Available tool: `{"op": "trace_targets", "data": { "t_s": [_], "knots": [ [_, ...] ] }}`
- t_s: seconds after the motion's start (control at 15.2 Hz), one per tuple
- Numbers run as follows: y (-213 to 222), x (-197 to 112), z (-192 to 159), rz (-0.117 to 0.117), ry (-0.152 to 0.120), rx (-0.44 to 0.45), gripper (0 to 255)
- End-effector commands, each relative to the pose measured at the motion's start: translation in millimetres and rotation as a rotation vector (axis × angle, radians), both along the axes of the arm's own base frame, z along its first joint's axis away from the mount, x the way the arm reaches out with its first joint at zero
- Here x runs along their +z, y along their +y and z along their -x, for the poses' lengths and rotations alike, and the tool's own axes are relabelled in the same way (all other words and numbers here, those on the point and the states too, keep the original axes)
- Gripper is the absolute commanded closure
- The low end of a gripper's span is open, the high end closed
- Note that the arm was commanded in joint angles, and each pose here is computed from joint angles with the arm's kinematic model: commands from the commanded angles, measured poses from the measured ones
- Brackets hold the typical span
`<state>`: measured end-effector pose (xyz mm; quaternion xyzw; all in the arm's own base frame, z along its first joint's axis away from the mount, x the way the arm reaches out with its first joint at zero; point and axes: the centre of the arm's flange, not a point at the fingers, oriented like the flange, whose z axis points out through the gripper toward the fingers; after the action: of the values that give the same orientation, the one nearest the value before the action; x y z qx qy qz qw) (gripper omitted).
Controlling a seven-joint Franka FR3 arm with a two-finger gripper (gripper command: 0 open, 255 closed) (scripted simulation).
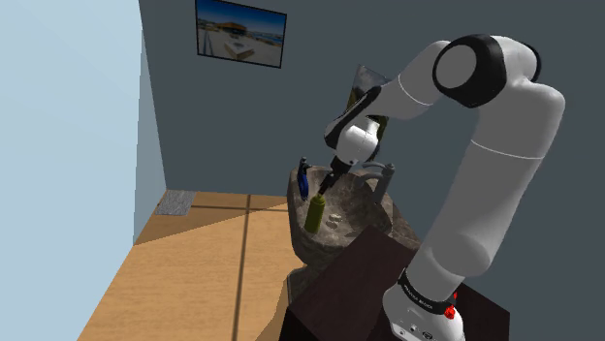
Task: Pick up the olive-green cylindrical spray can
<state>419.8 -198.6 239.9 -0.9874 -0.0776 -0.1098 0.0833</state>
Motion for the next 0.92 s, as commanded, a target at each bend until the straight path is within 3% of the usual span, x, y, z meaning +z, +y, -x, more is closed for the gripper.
{"op": "trace_targets", "data": {
  "t_s": [0.0, 0.2, 0.86],
  "knots": [
    [-11, -23, -9, -0.007, -0.013, 0.004, 0],
    [-29, -55, -22, -0.017, -0.028, 0.009, 0],
    [-29, -95, -22, -0.017, -0.028, 0.009, 0]
  ]
}}
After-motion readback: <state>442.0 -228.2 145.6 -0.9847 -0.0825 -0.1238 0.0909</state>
